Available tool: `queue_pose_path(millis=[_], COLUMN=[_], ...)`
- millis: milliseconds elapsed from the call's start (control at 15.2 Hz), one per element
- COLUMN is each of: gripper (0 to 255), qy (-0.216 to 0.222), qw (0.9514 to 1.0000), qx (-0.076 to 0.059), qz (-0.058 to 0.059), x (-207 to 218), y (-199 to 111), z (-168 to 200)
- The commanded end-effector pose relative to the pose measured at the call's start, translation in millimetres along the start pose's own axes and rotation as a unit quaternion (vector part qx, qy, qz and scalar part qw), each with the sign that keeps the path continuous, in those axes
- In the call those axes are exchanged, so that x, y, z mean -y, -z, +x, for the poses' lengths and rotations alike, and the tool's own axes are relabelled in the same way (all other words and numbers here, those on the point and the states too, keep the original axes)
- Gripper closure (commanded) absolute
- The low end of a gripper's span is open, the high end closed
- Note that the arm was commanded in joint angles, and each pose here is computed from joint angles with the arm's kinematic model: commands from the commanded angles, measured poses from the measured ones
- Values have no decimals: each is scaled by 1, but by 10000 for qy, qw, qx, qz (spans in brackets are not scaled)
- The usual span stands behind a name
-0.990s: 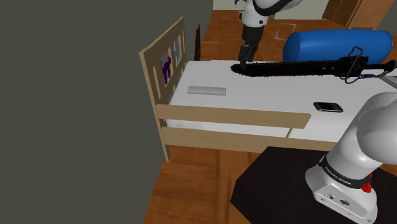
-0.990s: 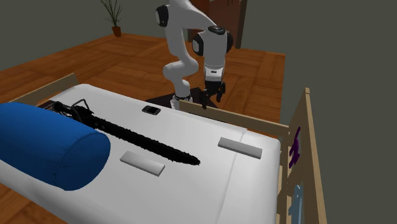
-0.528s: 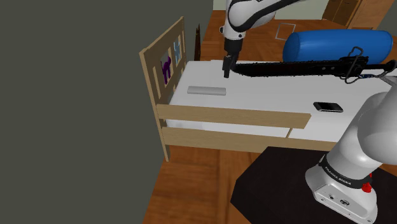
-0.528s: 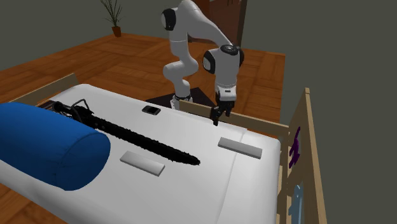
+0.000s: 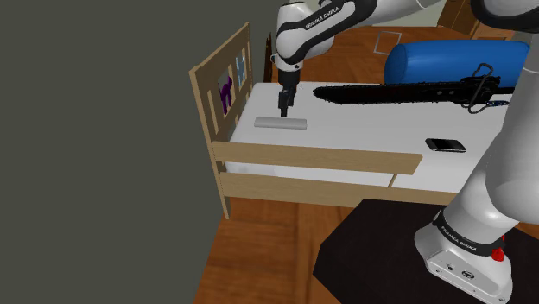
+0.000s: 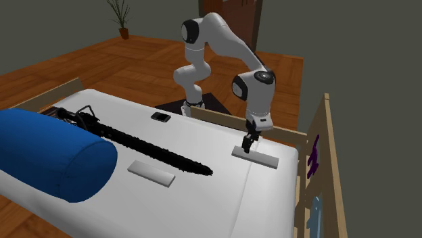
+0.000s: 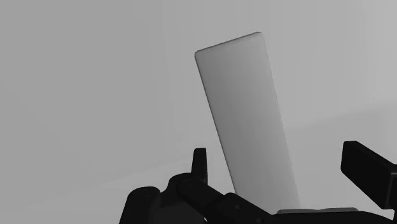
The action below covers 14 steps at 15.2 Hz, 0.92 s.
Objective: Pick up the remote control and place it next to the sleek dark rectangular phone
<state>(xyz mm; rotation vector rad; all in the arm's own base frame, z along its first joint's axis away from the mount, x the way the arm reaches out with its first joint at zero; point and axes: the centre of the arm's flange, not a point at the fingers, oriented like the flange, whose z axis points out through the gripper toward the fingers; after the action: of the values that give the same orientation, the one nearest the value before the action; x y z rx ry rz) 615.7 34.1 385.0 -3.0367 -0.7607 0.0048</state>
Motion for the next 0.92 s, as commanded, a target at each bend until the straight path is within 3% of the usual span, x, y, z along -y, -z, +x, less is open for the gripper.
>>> queue_pose_path(millis=[0, 528, 858], gripper=[0, 0, 0], qy=[176, 233, 233], qw=[9998, 9997, 9997], qx=[6, 8, 8], qz=[32, 43, 43], x=[-1, 0, 0], y=[-14, -56, -59], z=[23, 31, 31])
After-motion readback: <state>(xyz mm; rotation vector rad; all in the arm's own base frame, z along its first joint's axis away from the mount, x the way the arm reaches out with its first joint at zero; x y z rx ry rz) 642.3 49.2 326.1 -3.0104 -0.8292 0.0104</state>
